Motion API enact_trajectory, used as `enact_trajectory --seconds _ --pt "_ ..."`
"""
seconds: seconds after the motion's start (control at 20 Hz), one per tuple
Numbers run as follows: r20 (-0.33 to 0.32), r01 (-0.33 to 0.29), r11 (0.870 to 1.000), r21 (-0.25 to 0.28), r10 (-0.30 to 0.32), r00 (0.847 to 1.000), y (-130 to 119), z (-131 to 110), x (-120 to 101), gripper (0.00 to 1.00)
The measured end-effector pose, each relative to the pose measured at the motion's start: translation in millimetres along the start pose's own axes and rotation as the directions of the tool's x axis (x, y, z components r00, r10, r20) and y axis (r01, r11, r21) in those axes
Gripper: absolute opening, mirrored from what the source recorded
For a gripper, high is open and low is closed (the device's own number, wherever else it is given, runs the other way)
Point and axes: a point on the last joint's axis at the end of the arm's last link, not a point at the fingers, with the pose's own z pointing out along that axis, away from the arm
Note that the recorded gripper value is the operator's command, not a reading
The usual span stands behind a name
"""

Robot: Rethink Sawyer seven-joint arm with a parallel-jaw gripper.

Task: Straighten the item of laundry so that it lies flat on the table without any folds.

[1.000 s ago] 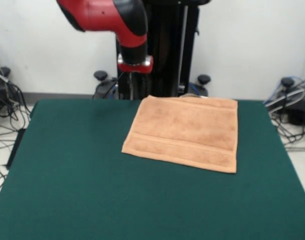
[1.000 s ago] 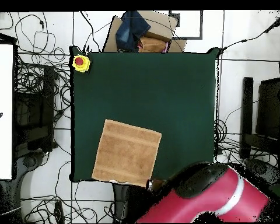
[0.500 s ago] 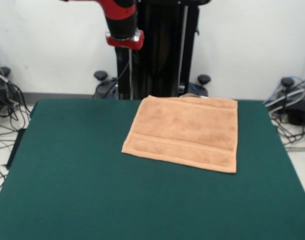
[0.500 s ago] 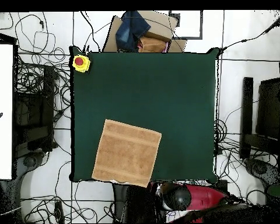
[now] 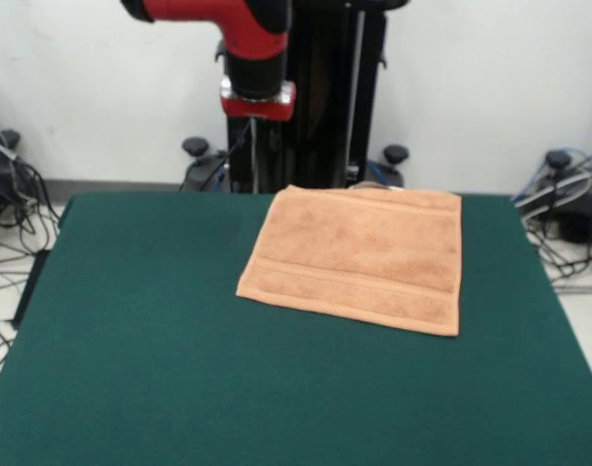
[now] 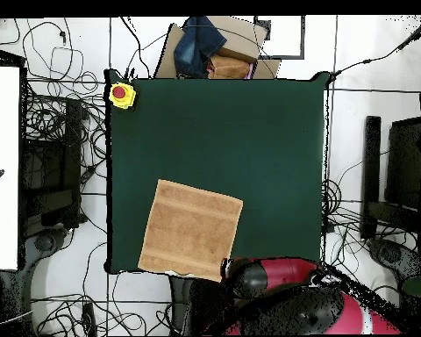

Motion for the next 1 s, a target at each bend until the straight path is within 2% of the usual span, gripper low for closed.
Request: enact_trajectory --seconds 0.05,0.2,0.45,0.75,0.8,1.0 --pt "0.024 0.028 1.000 0.010 -0.029 0.999 8 2 -11 1.00" --pt "0.056 0.045 0.999 0.017 -0.046 0.997 14 4 -26 1.00" --pt "0.084 0.022 1.000 0.021 -0.024 0.996 6 8 -44 1.00" --pt "0.115 -0.048 0.999 0.021 0.045 0.992 -30 21 -66 1.00" --pt "0.126 -0.076 0.997 0.020 0.073 0.989 -46 30 -74 1.00" --pt "0.141 -0.107 0.994 0.021 0.103 0.985 -65 43 -86 1.00"
